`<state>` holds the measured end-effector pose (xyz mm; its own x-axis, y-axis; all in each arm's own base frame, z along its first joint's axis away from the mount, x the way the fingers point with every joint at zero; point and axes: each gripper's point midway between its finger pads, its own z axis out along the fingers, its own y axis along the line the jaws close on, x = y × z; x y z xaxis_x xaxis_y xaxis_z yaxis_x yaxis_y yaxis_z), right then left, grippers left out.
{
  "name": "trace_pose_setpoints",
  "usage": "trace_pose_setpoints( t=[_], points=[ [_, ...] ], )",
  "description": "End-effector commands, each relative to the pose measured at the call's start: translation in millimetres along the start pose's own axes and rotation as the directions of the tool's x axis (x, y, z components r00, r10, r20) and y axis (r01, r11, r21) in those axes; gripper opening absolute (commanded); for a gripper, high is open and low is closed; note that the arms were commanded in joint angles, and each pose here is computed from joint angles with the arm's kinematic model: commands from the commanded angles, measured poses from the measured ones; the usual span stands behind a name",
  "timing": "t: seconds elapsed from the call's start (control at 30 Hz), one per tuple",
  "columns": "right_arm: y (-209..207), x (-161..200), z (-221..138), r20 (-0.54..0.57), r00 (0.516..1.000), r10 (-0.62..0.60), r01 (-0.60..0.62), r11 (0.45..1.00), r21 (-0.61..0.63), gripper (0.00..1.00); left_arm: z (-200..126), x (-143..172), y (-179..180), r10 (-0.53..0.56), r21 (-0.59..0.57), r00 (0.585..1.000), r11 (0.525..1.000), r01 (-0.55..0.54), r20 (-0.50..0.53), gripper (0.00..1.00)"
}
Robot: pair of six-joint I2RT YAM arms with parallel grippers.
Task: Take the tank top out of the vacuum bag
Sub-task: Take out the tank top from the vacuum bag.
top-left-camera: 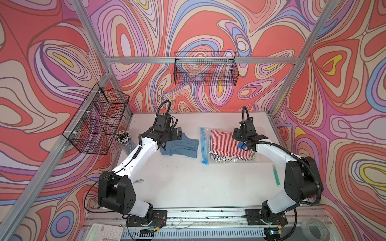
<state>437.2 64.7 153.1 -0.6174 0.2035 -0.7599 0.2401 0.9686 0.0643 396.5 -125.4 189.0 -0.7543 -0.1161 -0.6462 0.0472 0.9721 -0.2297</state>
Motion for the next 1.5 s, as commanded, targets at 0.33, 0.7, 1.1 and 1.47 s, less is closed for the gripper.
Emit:
trace_pose_setpoints(
  t=[0.33,0.7,1.1,1.47],
  points=[
    [109.6,50.4,-43.1,-0.067,0.996,-0.05,0.037,0.983,-0.181,0.98,14.8,61.6,-25.4,-0.202,0.279,0.978,0.938,0.208,-0.049,1.0],
    [170.4,108.7,-34.9,-0.114,0.981,-0.156,0.136,0.977,-0.165,0.87,12.9,91.6,-22.5,-0.247,0.337,0.968,0.908,0.25,-0.054,1.0],
    [184.3,121.6,-18.2,-0.077,0.951,-0.301,0.305,0.951,0.043,0.81,11.8,92.9,-10.6,-0.239,0.287,0.971,0.929,0.232,-0.014,1.0],
    [182.1,116.5,-2.7,-0.073,0.954,-0.292,0.296,0.953,0.059,0.34,16.8,93.8,-5.0,-0.22,0.263,0.976,0.942,0.209,0.01,1.0]
  ],
)
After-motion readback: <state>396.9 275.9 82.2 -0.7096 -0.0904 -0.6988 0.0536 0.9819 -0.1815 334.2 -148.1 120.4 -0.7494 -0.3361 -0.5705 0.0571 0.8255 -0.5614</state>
